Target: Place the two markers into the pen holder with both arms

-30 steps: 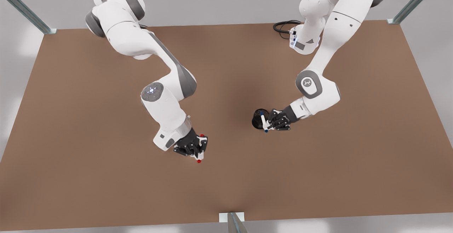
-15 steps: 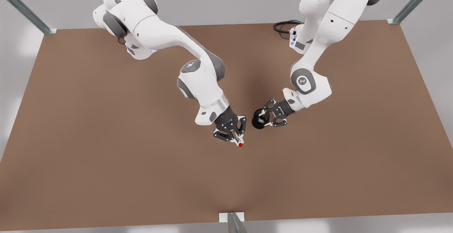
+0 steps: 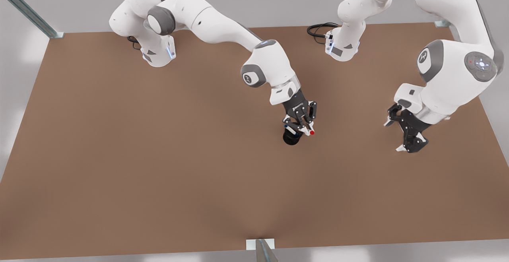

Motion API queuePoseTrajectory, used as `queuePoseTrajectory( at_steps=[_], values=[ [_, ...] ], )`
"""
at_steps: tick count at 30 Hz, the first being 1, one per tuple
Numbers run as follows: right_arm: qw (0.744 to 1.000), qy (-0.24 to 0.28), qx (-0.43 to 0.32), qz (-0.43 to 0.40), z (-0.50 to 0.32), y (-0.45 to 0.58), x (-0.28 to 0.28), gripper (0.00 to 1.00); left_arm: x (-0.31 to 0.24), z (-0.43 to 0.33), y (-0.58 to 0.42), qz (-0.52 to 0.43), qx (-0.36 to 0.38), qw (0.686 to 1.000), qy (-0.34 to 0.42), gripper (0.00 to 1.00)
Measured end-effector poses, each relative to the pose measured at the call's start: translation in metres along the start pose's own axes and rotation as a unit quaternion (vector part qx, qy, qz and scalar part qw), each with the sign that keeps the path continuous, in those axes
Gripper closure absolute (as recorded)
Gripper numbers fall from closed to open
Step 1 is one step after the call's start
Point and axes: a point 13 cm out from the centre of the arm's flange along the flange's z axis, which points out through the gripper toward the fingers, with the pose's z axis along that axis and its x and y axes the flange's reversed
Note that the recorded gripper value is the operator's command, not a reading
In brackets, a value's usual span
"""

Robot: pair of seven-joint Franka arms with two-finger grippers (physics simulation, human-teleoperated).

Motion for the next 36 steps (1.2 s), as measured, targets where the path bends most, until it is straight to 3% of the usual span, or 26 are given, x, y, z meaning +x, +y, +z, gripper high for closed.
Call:
queuePoseTrajectory(
  at_steps=[5, 13, 18, 32, 35, 36],
  values=[
    [1.000, 0.005, 0.003, 0.011, 0.026, 0.002, 0.030, 0.79, 0.044, -0.029, -0.037, -0.198, 0.026, 0.978, 0.054, 0.00],
    [1.000, 0.022, 0.002, 0.008, 0.042, 0.011, 0.081, 0.79, 0.048, -0.005, -0.053, -0.369, 0.063, 0.924, 0.080, 0.00],
    [1.000, 0.024, 0.005, -0.001, 0.053, 0.007, 0.108, 0.79, 0.052, 0.005, -0.053, -0.440, 0.066, 0.891, 0.090, 0.00],
    [0.999, -0.008, -0.008, -0.030, 0.052, 0.021, 0.110, 0.79, 0.057, 0.017, -0.050, -0.555, 0.062, 0.824, 0.101, 0.00],
    [0.999, 0.005, -0.007, -0.038, 0.066, 0.024, 0.139, 0.79, 0.057, 0.018, -0.049, -0.568, 0.060, 0.814, 0.102, 0.00],
    [0.999, 0.016, -0.004, -0.041, 0.073, 0.021, 0.157, 0.16, 0.058, 0.018, -0.049, -0.573, 0.059, 0.811, 0.102, 0.00]
  ],
)
